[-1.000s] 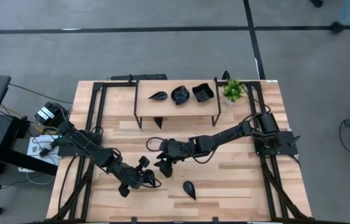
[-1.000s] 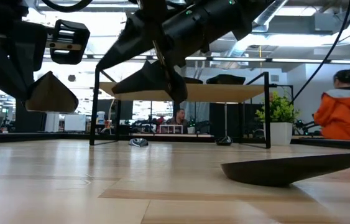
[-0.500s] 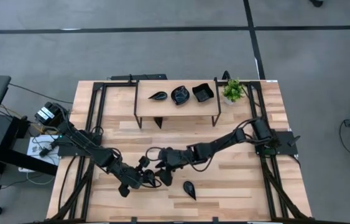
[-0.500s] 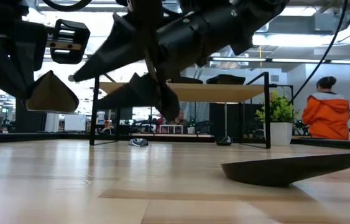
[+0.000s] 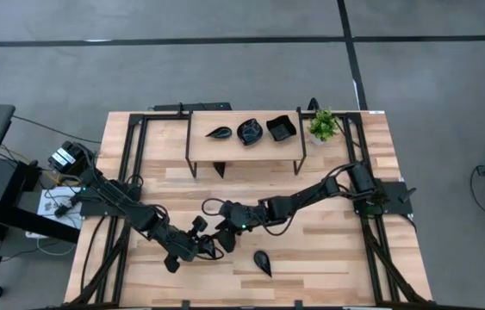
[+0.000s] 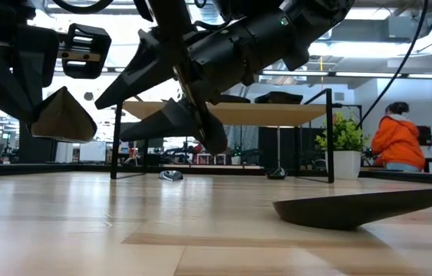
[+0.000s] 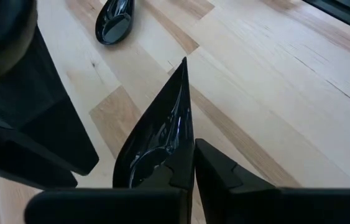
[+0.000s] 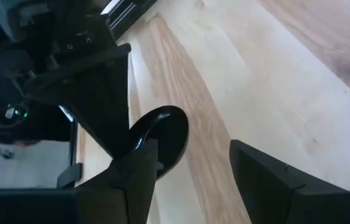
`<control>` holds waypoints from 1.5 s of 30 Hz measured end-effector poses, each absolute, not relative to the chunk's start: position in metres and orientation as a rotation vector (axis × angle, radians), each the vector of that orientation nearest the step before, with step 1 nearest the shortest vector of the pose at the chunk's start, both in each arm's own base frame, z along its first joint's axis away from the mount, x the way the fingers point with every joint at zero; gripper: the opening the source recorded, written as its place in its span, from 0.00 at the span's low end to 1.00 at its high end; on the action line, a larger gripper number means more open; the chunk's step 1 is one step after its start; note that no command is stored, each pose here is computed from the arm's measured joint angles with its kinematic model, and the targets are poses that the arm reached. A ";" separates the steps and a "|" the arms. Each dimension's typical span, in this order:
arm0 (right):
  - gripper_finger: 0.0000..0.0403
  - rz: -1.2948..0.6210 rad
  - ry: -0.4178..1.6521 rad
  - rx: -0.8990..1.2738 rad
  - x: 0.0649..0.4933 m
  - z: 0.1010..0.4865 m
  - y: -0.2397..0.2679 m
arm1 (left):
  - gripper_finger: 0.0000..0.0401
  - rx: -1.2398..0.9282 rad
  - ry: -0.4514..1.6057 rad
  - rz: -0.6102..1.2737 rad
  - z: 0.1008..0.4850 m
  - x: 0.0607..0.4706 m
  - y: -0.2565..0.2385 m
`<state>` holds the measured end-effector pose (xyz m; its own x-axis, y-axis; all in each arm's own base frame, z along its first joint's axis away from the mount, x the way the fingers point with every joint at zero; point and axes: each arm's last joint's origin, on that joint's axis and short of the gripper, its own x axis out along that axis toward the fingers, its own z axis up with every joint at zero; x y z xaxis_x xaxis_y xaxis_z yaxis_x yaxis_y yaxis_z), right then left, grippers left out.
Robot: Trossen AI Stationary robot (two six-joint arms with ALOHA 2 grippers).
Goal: Pick & Place Mini shaped plates
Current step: Stack the black drop shaped plate on the black drop shaped plate on the shelf
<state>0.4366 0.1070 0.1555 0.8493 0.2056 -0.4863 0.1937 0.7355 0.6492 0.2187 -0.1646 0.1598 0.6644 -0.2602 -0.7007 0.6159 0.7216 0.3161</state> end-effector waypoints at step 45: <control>0.42 -0.024 0.559 0.878 0.447 0.143 0.115 | 0.04 0.574 0.673 -0.527 0.160 0.219 -0.165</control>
<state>0.4470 0.1147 0.1431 0.8571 0.2039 -0.4730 0.2442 0.6477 0.7217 0.2188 -0.1646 0.1601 0.6662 -0.2616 -0.6984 0.6150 0.7224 0.3161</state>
